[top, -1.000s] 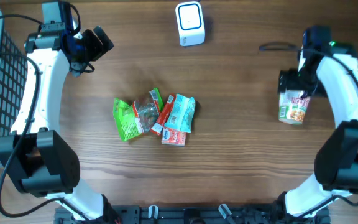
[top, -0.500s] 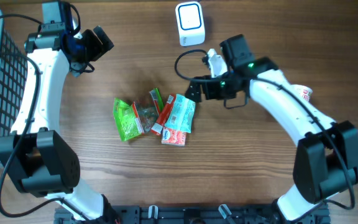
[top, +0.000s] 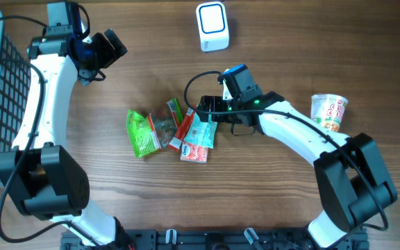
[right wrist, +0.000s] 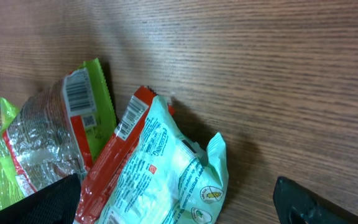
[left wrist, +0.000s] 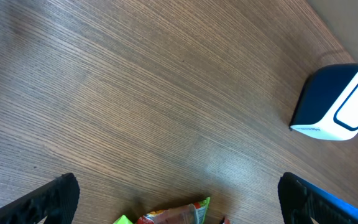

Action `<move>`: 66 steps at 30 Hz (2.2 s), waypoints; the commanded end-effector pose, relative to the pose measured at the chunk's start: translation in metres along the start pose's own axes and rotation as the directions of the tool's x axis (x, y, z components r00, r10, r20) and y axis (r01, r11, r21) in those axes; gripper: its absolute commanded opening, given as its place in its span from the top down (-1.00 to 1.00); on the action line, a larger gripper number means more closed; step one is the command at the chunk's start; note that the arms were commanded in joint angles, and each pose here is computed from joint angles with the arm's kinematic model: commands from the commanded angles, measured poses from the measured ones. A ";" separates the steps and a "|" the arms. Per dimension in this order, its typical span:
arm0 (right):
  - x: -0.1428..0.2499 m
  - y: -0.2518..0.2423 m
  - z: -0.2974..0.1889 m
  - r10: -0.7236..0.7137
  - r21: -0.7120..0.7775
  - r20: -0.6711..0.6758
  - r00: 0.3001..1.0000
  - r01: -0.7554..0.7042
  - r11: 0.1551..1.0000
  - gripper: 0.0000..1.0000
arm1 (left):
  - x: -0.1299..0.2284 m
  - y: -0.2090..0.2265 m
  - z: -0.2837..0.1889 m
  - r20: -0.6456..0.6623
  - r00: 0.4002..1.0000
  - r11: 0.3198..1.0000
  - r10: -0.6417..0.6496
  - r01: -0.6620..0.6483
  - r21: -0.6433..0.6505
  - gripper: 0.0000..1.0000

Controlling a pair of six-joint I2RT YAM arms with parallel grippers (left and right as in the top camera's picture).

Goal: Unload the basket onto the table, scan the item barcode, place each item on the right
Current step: 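Grasp the mint-green packet with the right gripper and lift it, then hold the mint-green packet up in front of the scanner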

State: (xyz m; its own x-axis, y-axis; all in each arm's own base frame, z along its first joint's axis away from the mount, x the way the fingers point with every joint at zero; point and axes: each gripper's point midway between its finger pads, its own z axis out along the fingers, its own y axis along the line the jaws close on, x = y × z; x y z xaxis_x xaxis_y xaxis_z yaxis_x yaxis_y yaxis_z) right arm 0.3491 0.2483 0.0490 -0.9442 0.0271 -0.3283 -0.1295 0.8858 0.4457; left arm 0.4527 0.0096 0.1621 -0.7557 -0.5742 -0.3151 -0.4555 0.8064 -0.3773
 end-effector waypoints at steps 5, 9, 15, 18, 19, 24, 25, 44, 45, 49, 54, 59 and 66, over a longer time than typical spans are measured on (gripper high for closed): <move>0.018 -0.022 0.028 0.069 0.060 -0.058 0.996 -0.066 0.996 -0.28 | -0.001 0.000 -0.001 0.002 1.000 1.000 -0.005 0.005 0.005 -1.00; 0.029 -0.025 0.039 0.107 0.059 -0.104 0.989 -0.101 0.993 -0.28 | -0.001 0.000 -0.001 0.001 1.000 1.000 -0.005 0.005 0.005 -1.00; 0.027 -0.013 0.033 0.037 -0.028 -0.130 0.991 -0.041 0.999 0.69 | -0.001 0.000 -0.001 0.001 1.000 1.000 -0.005 0.005 0.005 -1.00; -0.012 0.010 -0.025 -0.099 -0.183 -0.001 0.995 0.097 0.978 0.91 | -0.001 0.000 -0.001 0.002 1.000 1.000 -0.005 0.005 0.005 -1.00; -0.024 0.019 -0.057 -0.158 -0.245 0.062 0.986 0.168 0.955 0.91 | -0.001 0.000 -0.001 0.002 1.000 1.000 -0.005 0.005 0.005 -1.00; -0.019 0.011 -0.135 -0.210 -0.270 0.120 0.970 0.235 0.934 0.91 | -0.001 0.000 -0.001 0.002 1.000 1.000 -0.005 0.005 0.005 -1.00; -0.016 0.008 -0.140 -0.208 -0.271 0.116 0.971 0.233 0.934 0.91 | -0.001 0.000 -0.001 0.001 1.000 1.000 -0.005 0.005 0.005 -1.00; 0.021 0.023 -0.205 -0.364 -0.320 0.177 0.915 0.403 0.858 0.92 | -0.001 0.000 -0.001 0.001 1.000 1.000 -0.005 0.005 0.005 -1.00; 0.021 0.023 -0.204 -0.364 -0.320 0.176 0.915 0.403 0.858 0.91 | -0.001 0.000 -0.001 0.002 1.000 1.000 -0.005 0.005 0.005 -1.00; 0.021 0.021 -0.202 -0.352 -0.314 0.166 0.921 0.388 0.867 0.91 | -0.001 0.000 -0.001 0.001 1.000 1.000 -0.005 0.005 0.005 -1.00; 0.010 0.006 -0.201 -0.267 -0.222 0.152 0.952 0.296 0.929 0.91 | -0.001 0.000 -0.001 0.002 1.000 1.000 -0.005 0.005 0.005 -1.00; -0.022 -0.005 -0.238 -0.209 -0.018 0.111 0.972 0.212 0.977 0.91 | -0.001 0.000 -0.001 0.002 1.000 1.000 -0.005 0.005 0.005 -1.00; -0.103 0.020 -0.330 -0.289 0.243 0.267 0.919 0.225 0.943 0.91 | -0.001 0.000 -0.001 0.001 1.000 1.000 -0.005 0.005 0.005 -1.00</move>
State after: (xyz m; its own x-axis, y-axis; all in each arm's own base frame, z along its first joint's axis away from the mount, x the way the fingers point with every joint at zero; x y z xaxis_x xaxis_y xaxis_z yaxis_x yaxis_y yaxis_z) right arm 0.3251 0.1163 0.3402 -0.8084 -0.1070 -0.5788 -0.3013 0.9200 0.2507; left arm 0.4529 0.0097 0.1622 -0.7552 -0.5742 -0.3161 -0.4552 0.8064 -0.3774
